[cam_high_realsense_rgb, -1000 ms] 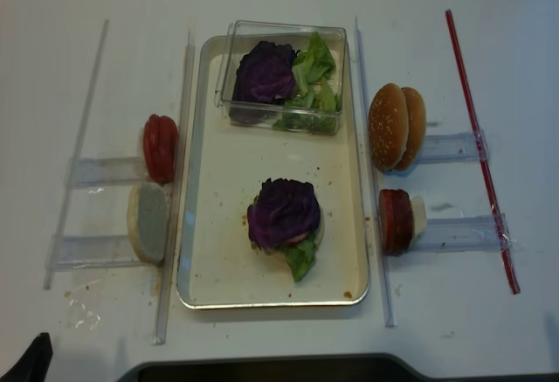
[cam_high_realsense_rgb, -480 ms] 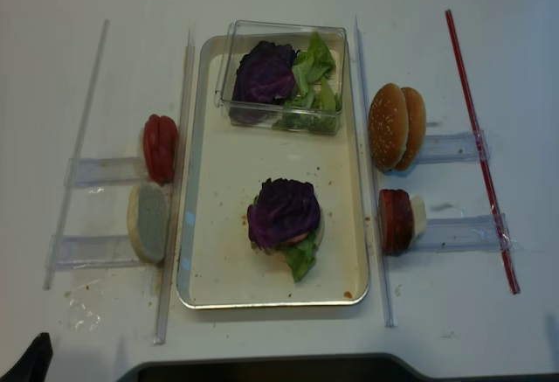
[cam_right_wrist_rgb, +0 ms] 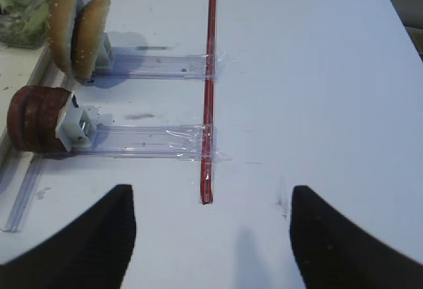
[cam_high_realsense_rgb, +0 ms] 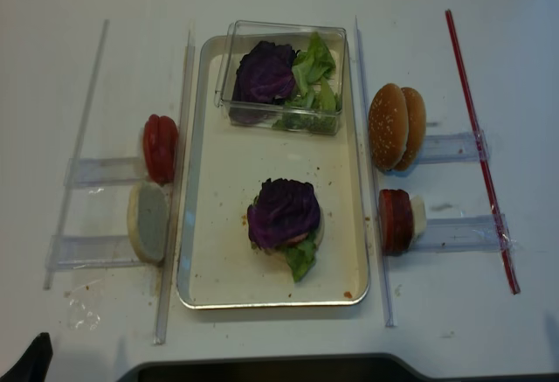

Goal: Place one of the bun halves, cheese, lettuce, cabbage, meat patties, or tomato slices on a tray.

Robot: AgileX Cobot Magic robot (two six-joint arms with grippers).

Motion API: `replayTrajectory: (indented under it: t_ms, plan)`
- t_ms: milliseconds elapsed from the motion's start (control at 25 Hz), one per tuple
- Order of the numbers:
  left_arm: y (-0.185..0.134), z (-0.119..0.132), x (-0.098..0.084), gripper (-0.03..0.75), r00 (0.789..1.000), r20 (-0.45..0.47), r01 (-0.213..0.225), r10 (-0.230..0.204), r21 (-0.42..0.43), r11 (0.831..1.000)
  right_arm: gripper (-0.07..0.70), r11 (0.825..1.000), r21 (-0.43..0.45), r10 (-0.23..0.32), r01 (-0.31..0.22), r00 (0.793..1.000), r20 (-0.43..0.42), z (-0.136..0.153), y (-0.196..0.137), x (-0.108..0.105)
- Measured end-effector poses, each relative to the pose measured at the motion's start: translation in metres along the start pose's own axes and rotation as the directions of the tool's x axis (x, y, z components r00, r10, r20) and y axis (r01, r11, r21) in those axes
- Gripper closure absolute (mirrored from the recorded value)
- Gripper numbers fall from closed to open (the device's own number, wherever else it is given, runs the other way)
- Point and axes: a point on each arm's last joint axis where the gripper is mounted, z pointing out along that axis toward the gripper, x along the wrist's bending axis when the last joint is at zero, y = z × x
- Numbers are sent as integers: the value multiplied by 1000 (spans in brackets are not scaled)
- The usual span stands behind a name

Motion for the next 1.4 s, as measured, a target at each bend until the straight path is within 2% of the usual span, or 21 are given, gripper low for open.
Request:
replayTrajectory:
  t_ms: [1400]
  plan:
    - [0,0,0,169,1000,0,8,-8,0,1000,120,1000,0,-1,1,1000,2,0,0,0]
